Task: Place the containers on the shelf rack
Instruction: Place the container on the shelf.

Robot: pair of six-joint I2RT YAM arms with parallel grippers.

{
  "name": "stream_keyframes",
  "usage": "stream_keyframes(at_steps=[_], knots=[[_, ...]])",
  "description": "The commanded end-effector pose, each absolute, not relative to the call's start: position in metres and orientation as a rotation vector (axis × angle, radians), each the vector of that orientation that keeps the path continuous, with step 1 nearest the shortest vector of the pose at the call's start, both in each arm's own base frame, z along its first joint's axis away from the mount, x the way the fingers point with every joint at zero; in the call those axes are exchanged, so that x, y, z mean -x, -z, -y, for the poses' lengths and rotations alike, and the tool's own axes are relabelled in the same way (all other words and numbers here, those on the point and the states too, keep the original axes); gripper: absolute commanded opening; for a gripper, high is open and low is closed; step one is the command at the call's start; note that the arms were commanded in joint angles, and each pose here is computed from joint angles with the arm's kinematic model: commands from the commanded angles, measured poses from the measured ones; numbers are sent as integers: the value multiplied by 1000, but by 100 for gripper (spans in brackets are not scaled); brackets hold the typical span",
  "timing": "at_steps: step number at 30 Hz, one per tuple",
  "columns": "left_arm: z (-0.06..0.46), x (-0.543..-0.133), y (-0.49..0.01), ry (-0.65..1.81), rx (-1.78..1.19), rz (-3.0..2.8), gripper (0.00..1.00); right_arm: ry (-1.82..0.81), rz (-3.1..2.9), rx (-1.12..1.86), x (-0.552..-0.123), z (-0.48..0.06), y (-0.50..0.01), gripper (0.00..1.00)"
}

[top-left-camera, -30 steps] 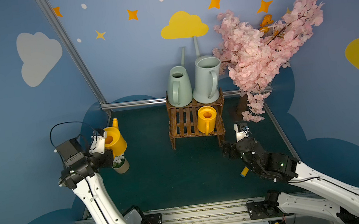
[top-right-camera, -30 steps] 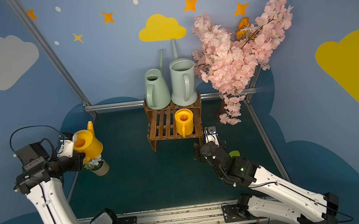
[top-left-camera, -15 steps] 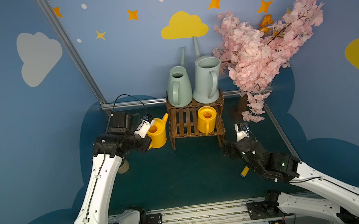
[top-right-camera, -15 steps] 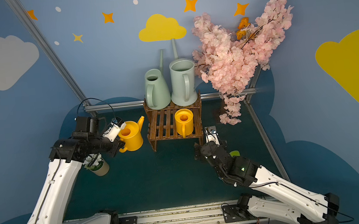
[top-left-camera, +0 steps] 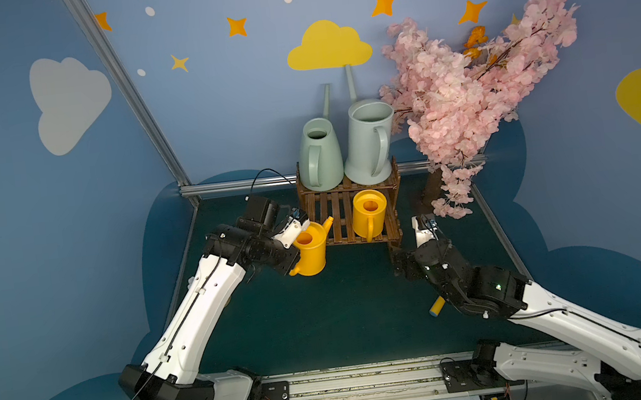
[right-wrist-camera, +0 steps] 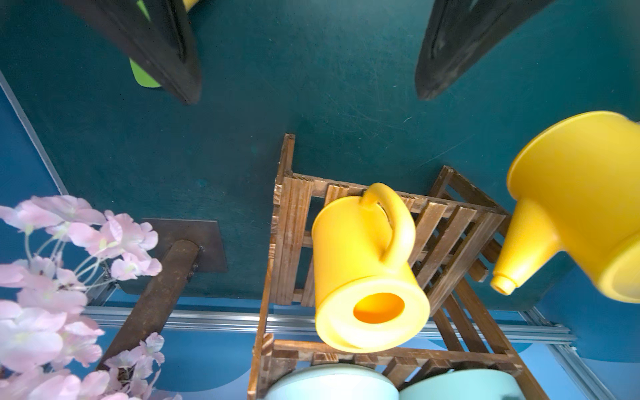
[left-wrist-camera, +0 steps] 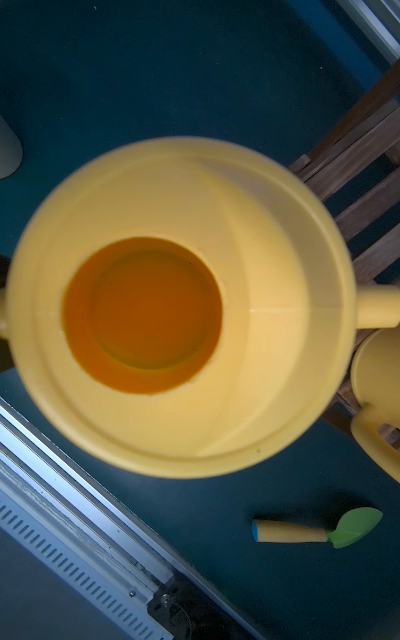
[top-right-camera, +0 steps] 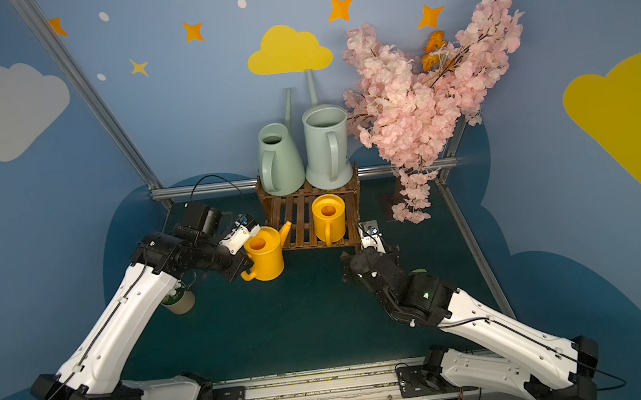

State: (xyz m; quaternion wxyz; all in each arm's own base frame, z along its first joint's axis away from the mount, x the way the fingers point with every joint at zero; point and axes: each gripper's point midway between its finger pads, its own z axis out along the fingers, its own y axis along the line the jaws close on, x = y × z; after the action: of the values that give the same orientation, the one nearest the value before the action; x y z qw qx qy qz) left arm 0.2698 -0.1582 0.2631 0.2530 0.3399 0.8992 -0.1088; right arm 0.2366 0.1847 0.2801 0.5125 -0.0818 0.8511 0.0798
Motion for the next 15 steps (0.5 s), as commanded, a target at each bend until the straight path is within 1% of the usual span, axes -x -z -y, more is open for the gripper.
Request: stream_keyframes(at_steps=[1, 6, 11, 15], knots=[[166, -283, -284, 268, -775, -2365, 2, -216, -2020, 251, -235, -202, -295, 97], [178, -279, -287, 304, -680, -2331, 2, -206, -2006, 304, -235, -221, -306, 97], [176, -280, -278, 232, -617, -2344, 2, -214, -1992, 322, -234, -230, -313, 97], [184, -276, -278, 288, -579, -2327, 2, -215, -1985, 319, -233, -232, -314, 97]])
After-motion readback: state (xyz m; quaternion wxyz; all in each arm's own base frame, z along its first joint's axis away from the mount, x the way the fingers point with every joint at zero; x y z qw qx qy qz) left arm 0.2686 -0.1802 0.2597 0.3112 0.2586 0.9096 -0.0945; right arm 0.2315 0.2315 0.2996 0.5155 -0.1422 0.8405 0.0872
